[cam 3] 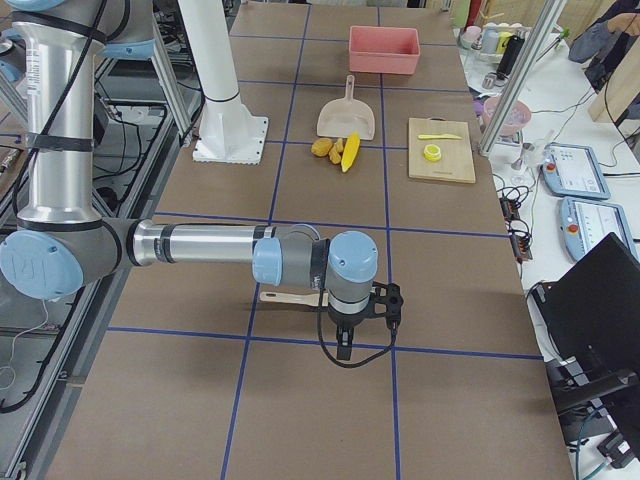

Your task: Sweep and dump trash into bin

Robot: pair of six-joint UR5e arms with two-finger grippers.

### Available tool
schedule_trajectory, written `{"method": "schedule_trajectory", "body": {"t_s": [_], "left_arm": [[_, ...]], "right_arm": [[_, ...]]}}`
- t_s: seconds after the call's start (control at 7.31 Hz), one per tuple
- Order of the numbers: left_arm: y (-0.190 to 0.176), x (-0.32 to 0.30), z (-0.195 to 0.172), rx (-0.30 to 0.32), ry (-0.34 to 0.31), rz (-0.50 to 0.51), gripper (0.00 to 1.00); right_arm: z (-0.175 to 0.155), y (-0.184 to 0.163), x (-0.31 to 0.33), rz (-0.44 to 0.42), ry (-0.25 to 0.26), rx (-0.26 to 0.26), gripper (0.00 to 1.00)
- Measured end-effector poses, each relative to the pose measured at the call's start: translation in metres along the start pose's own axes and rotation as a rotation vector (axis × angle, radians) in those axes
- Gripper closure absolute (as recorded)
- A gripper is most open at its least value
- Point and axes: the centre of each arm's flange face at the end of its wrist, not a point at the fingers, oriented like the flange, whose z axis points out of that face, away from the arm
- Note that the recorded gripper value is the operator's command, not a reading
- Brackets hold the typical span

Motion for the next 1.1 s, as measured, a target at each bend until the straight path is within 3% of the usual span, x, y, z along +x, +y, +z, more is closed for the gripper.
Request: {"method": "schedule_trajectory", "body": {"t_s": [0.41,0.82,1.1], "left_arm": [[-0.030,0.038,-0.007,0.003,0.008,0.066,0.01],[-0.048,0.095,-0.008,-0.021,0.025,0.145,0.01],[-0.093,0.139,-0.026,-0.067,0.031,0.146,0.01]], "right_arm": [[0.016,0.024,0.010,0.027,-0.025,-0.035,0.00],[0.007,0.026,0.002,0.011,-0.030,-0.018,0.00],[0.005,0.026,0.000,0.006,-0.030,-0.014,0.00]]}}
